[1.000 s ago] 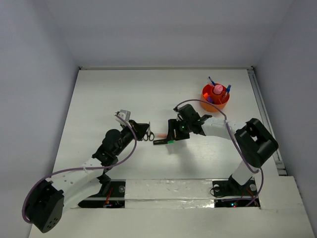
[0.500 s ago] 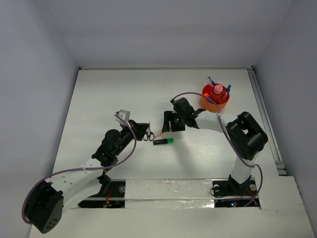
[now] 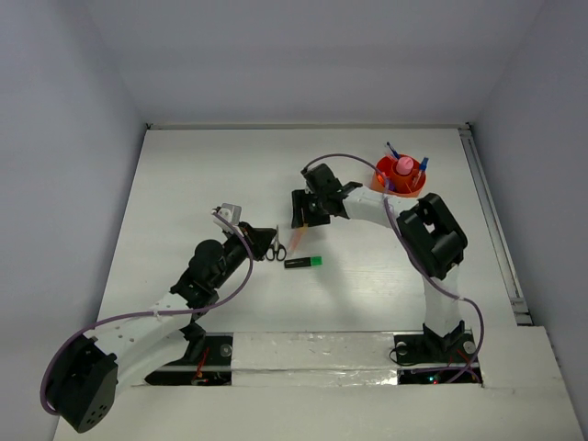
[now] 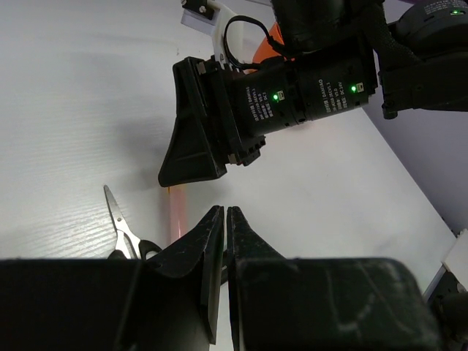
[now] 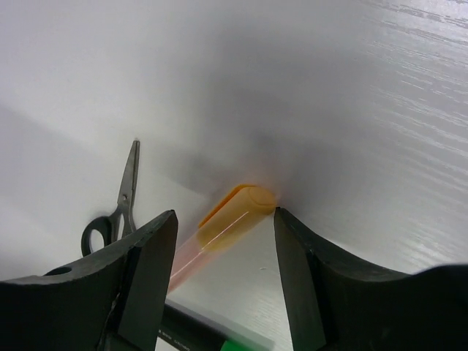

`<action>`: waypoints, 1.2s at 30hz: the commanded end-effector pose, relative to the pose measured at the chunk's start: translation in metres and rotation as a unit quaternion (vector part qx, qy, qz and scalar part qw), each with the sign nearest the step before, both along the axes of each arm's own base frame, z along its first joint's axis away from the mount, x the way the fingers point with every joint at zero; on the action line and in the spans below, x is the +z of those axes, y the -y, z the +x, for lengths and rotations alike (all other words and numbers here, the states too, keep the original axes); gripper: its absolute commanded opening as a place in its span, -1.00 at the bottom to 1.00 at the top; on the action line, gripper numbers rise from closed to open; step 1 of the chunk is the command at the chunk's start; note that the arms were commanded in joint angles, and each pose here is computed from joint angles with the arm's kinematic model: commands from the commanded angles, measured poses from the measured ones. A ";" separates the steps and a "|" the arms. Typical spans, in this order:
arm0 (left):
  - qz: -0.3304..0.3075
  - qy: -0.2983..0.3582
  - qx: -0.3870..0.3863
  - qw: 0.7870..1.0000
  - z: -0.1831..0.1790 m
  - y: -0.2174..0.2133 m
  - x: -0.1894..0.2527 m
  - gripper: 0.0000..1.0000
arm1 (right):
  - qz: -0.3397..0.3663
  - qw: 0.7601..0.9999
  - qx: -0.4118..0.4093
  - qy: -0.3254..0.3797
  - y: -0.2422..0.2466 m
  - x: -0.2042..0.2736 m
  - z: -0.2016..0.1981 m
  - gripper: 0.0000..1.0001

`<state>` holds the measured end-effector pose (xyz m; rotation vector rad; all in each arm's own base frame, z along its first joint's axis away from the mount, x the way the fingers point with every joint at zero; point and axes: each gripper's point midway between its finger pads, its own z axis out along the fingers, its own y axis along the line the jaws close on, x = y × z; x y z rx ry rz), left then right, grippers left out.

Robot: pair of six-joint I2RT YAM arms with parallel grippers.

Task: Sort the stationery into containers
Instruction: Pick up the stationery from the center of the board.

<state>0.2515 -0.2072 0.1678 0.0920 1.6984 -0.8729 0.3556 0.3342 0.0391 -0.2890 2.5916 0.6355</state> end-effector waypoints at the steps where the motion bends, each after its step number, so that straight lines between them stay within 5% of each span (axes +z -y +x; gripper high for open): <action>1: -0.016 0.029 0.002 0.999 0.001 0.001 0.020 -0.94 | -0.033 0.999 0.008 -0.003 0.009 0.001 0.002 0.17; 4: -0.019 0.030 0.000 0.999 0.001 0.002 0.021 -0.94 | -0.042 0.999 0.017 -0.013 0.008 -0.003 0.002 0.00; 13: -0.016 0.028 0.001 0.999 0.001 0.001 0.020 -0.94 | -0.070 0.997 0.022 -0.020 0.005 -0.012 0.008 -0.06; 25: -0.019 0.031 -0.004 0.999 -0.001 0.003 0.022 -0.94 | -0.081 0.997 0.007 -0.003 0.003 -0.014 0.023 -0.83; 27: -0.022 0.033 -0.007 0.999 -0.001 0.003 0.024 -0.94 | -0.067 0.998 0.000 0.018 -0.001 -0.001 0.032 -1.00; 29: -0.019 0.030 -0.007 0.999 0.000 0.004 0.022 -0.94 | 0.010 0.995 -0.021 0.092 -0.020 0.045 0.060 -1.00; 36: -0.018 0.029 -0.007 0.999 0.000 0.004 0.022 -0.94 | 0.091 0.973 -0.067 0.203 -0.007 0.126 0.088 -1.00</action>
